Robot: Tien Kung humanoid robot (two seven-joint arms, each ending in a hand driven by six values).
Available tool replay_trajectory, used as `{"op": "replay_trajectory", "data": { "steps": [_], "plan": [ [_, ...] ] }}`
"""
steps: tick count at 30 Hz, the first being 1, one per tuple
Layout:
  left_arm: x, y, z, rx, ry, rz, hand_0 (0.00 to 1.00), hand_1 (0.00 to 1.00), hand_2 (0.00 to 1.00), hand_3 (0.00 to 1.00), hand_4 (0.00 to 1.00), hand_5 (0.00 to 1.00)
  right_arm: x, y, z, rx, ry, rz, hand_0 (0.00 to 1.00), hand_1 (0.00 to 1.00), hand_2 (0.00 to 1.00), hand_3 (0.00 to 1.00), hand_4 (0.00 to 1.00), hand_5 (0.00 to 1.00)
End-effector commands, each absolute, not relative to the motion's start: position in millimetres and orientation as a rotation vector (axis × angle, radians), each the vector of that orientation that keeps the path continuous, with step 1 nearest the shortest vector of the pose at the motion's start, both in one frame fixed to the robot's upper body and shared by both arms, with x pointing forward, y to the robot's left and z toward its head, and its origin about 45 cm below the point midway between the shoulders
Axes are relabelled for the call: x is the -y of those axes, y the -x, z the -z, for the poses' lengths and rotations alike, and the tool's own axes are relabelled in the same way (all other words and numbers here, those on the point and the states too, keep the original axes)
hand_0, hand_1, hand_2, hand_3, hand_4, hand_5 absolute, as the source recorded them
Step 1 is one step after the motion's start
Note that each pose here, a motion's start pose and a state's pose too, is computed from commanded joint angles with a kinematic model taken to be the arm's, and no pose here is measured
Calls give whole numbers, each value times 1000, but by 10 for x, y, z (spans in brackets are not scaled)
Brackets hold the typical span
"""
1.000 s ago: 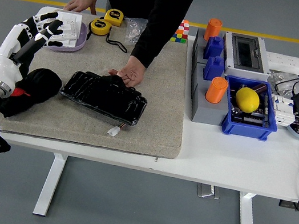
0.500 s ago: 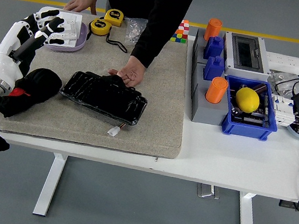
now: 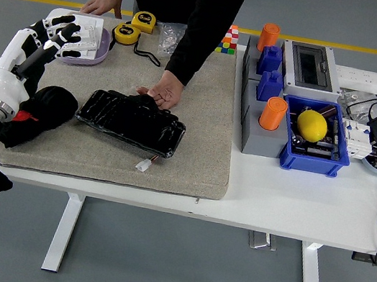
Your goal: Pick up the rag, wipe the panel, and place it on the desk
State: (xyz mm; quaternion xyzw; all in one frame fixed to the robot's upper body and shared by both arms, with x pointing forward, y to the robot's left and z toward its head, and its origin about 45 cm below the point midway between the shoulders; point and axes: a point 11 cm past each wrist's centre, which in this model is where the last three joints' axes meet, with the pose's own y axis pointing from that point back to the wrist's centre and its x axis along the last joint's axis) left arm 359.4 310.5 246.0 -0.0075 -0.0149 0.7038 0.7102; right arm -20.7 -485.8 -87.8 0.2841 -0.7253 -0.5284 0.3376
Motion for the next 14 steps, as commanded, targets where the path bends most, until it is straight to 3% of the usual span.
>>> {"op": "replay_trajectory", "data": {
  "steps": [14],
  "plan": [
    [-3119, -3600, -2432, 27, 16, -1564, 546, 711, 724, 712, 901, 513, 4860, 205, 877, 1894, -738, 1378, 738, 670, 696, 609, 998, 540]
  ]
}}
